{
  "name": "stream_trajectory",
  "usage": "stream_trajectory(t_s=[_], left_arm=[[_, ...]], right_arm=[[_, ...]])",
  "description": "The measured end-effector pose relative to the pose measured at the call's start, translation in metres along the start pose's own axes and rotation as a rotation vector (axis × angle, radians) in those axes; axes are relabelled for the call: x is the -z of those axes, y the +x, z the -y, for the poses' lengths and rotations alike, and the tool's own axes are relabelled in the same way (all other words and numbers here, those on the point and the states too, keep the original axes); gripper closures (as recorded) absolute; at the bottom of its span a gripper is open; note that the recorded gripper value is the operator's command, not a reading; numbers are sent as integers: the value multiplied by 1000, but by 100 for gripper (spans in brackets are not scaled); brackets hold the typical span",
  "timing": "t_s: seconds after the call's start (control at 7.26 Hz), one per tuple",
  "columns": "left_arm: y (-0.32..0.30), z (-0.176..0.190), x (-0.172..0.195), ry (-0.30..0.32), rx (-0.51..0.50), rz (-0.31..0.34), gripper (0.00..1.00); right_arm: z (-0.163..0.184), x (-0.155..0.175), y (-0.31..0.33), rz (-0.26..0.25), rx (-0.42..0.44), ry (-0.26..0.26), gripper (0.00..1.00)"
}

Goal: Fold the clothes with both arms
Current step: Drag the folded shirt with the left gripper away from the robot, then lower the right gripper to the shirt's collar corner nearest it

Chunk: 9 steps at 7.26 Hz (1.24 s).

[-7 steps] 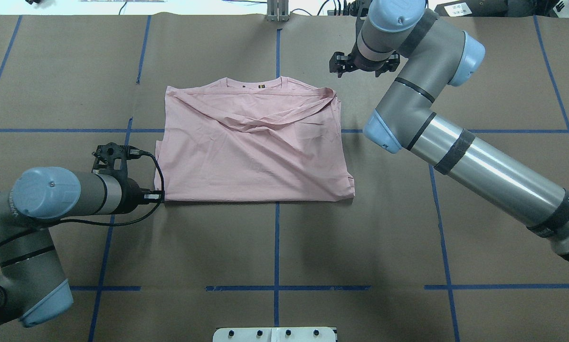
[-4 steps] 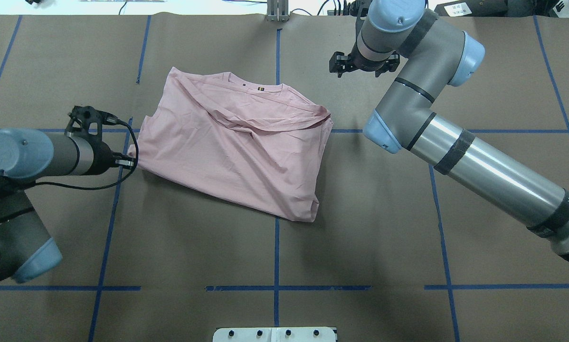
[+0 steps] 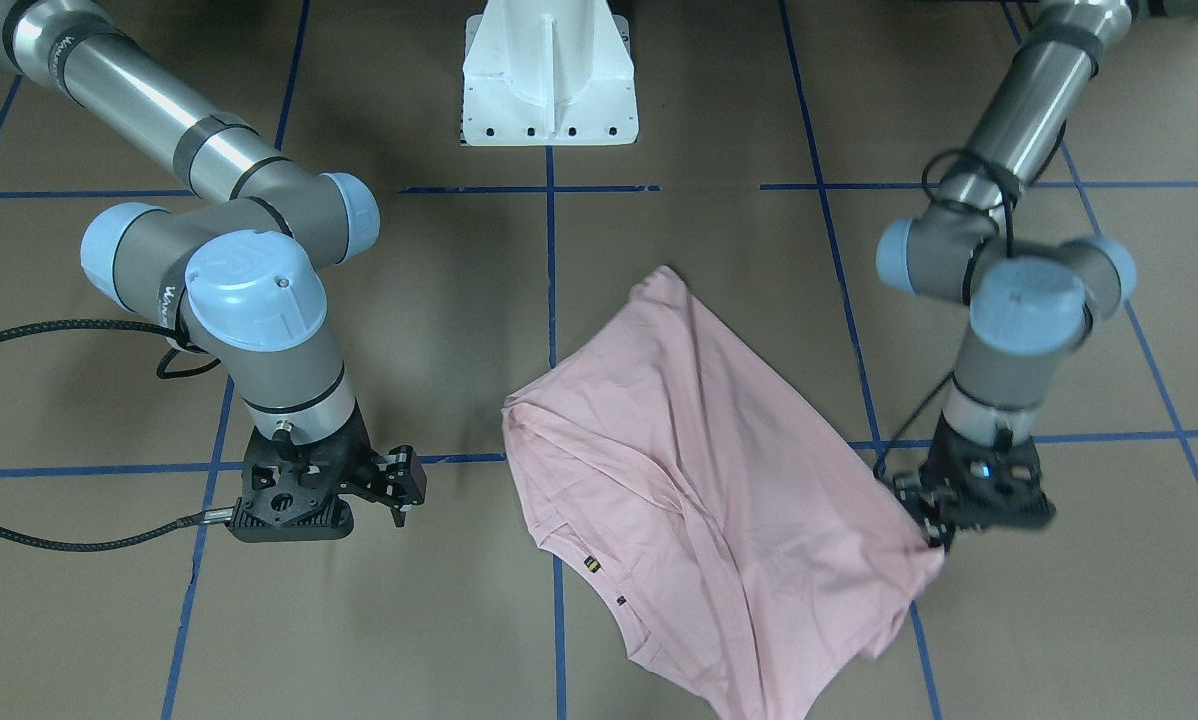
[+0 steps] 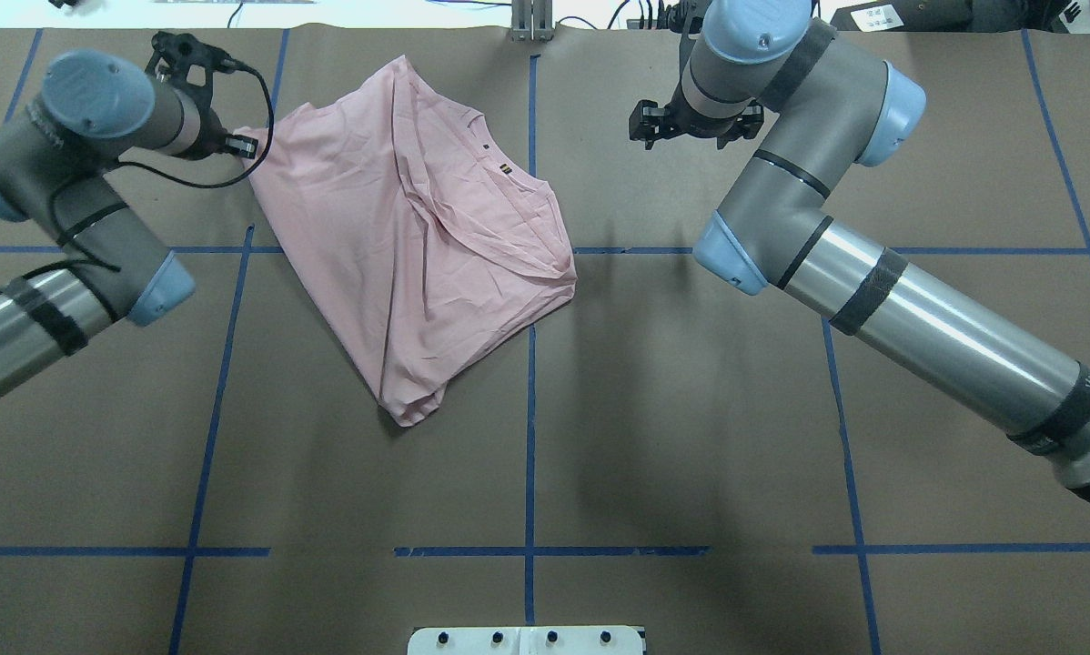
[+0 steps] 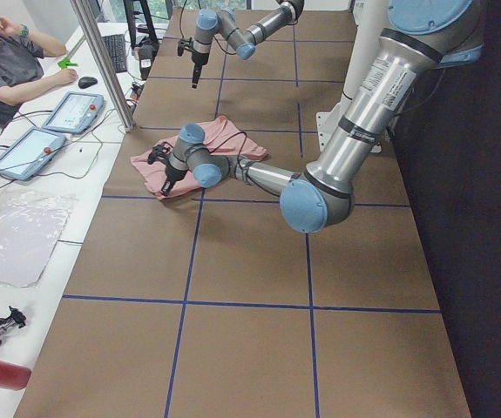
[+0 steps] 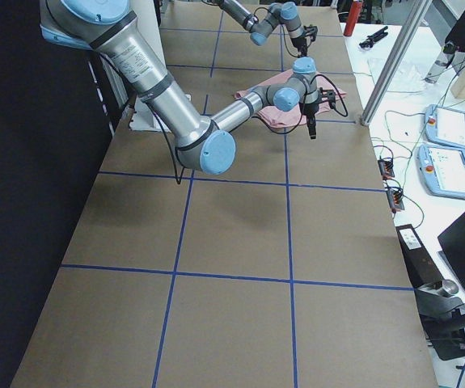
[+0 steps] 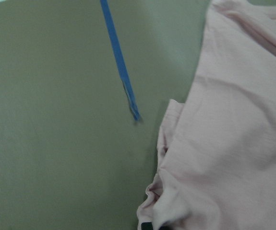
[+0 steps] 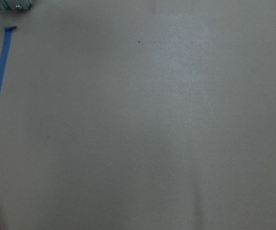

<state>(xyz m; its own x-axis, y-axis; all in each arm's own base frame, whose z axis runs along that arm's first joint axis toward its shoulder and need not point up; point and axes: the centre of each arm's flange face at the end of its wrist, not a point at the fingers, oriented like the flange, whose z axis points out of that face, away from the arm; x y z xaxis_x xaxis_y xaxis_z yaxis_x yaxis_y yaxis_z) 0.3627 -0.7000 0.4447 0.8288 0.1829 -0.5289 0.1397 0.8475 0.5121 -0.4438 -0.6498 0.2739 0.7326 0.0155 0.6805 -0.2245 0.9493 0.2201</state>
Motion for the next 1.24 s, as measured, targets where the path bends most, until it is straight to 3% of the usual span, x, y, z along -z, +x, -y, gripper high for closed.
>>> stream_trajectory(t_s=[0.14,0.28,0.55,0.69,0.96,1.1,1.24], left_arm=[[-1,35,-19,30,2,45,29],[-5,50,-33,56,3,72,0],[-32,42,-33,93,1,40,0],[-53,43,-21,84,-19,-14,0],[-76,40,3,83,-78,-88,0],[-78,37,9,88,-87,-99,0],[-79,36,12,91,-91,-104,0]], right_arm=[[0,1,-1,2,1,0,0],[0,2,-2,5,2,1,0],[0,5,-10,13,-21,1,3],[-5,6,-25,24,-74,-9,12],[-39,5,-83,56,-219,-48,21],[-58,1,-115,60,-271,-61,31],[-74,-7,-145,49,-299,-59,33]])
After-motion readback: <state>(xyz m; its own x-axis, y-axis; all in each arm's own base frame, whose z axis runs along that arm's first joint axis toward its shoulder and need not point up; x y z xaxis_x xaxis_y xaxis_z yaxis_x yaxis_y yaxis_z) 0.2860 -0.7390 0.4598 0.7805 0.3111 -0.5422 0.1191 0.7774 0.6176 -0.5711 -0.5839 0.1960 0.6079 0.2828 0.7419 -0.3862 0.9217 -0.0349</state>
